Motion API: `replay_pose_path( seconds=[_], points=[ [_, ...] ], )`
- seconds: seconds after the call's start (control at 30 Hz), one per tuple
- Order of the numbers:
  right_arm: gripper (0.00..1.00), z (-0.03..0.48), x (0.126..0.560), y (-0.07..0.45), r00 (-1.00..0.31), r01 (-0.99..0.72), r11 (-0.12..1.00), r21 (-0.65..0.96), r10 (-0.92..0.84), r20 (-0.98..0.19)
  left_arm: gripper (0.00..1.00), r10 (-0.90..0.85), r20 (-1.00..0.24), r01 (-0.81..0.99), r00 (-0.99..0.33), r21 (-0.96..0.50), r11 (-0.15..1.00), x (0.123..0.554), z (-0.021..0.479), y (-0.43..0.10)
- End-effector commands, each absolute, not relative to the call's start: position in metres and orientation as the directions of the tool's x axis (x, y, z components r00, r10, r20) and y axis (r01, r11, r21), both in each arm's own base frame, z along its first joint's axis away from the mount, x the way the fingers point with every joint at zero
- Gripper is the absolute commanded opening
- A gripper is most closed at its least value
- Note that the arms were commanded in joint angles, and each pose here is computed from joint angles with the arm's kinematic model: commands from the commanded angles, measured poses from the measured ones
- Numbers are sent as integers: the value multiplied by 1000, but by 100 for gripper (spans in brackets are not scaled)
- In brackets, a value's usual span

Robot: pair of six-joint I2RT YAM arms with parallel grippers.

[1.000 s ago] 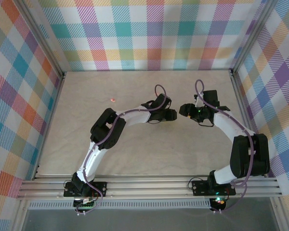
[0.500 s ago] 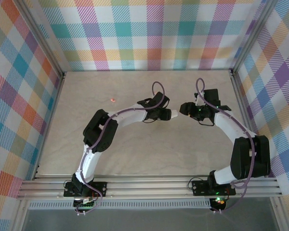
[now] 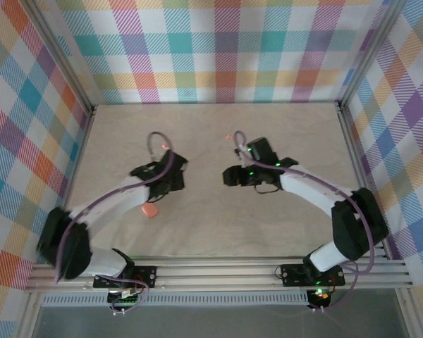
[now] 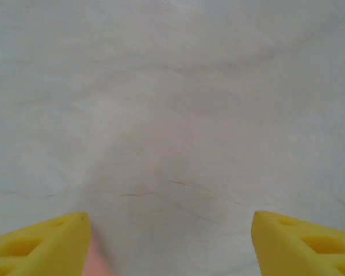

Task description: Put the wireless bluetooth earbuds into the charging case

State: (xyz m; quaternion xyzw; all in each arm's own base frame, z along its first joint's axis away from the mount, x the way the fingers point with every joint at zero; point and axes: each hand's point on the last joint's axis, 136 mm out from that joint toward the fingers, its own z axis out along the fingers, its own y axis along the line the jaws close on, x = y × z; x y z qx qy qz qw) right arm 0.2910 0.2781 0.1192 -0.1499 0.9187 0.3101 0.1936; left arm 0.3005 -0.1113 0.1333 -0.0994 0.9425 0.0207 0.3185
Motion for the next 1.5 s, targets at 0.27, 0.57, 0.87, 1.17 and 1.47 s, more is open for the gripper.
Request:
replay_pose_path(
  seconds=[0.27, 0.57, 0.87, 1.17, 1.47],
  points=[
    [59, 102, 289, 327, -836, -492, 751, 441, -266, -480, 85, -401, -538, -413, -742, -105, 905, 246, 106, -35],
    [60, 96, 264, 385, -805, -567, 700, 434, -361, -470, 73, -617, -327, -566, -716, -246, 787, 230, 57, -25],
    [60, 93, 259, 383, -813, -557, 706, 437, -354, -463, 68, -628, -231, -561, -743, -295, 773, 247, 40, -45],
    [61, 95, 262, 381, -825, -534, 713, 455, -323, -463, 54, -637, -178, -588, -750, -262, 765, 242, 18, -47],
    [61, 94, 273, 357, -906, -395, 696, 600, -185, -381, 40, -550, -222, -490, -805, -274, 828, 258, 20, -60]
  ],
)
